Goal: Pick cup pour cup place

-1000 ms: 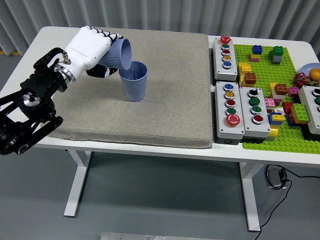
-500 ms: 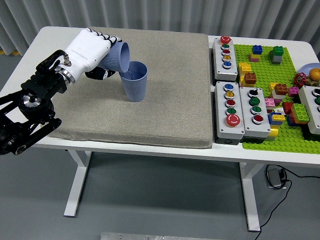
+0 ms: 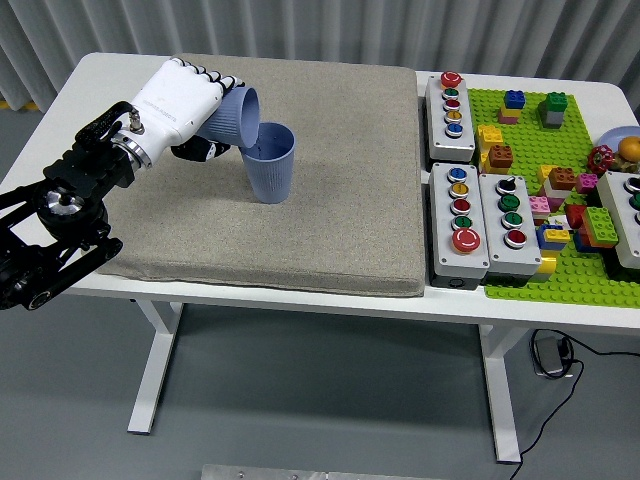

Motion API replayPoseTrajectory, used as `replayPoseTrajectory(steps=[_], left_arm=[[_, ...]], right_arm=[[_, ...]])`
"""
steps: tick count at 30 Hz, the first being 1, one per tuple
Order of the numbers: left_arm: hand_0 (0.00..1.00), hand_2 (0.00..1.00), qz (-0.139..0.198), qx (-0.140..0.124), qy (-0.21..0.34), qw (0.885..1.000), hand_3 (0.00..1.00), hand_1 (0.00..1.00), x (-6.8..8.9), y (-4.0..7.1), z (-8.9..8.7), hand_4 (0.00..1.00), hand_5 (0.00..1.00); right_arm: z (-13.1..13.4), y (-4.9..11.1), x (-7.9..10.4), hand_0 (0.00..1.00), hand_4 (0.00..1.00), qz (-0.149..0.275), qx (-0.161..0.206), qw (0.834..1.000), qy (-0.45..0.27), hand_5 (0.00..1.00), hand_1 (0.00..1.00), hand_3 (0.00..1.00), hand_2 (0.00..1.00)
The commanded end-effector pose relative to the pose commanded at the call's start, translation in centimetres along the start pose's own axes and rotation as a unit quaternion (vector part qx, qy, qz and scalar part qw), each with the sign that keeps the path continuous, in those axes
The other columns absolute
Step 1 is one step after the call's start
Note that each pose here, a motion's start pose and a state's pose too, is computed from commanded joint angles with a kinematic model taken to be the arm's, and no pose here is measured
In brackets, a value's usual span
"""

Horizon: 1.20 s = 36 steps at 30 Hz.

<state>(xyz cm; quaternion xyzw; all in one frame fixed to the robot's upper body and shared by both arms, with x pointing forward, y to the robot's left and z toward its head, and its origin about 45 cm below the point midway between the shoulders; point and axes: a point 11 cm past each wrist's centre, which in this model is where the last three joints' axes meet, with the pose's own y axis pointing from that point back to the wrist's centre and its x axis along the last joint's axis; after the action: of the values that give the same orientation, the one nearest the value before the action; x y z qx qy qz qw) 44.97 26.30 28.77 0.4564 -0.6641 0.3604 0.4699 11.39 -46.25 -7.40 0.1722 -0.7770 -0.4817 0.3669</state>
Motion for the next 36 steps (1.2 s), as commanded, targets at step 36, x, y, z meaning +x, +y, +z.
replayPoseTrajectory(steps=[36], left_arm=[[0.443, 0.484, 0.023, 0.013, 0.024, 0.999, 0.489, 0.463, 1.0, -0.1, -1.0, 0.704, 0.166]], right_arm=[[-0.6, 0.2, -0.4, 0.671, 0.048, -0.002, 0.005, 1.000, -0.006, 0.406, 0.558, 0.536, 0.494]])
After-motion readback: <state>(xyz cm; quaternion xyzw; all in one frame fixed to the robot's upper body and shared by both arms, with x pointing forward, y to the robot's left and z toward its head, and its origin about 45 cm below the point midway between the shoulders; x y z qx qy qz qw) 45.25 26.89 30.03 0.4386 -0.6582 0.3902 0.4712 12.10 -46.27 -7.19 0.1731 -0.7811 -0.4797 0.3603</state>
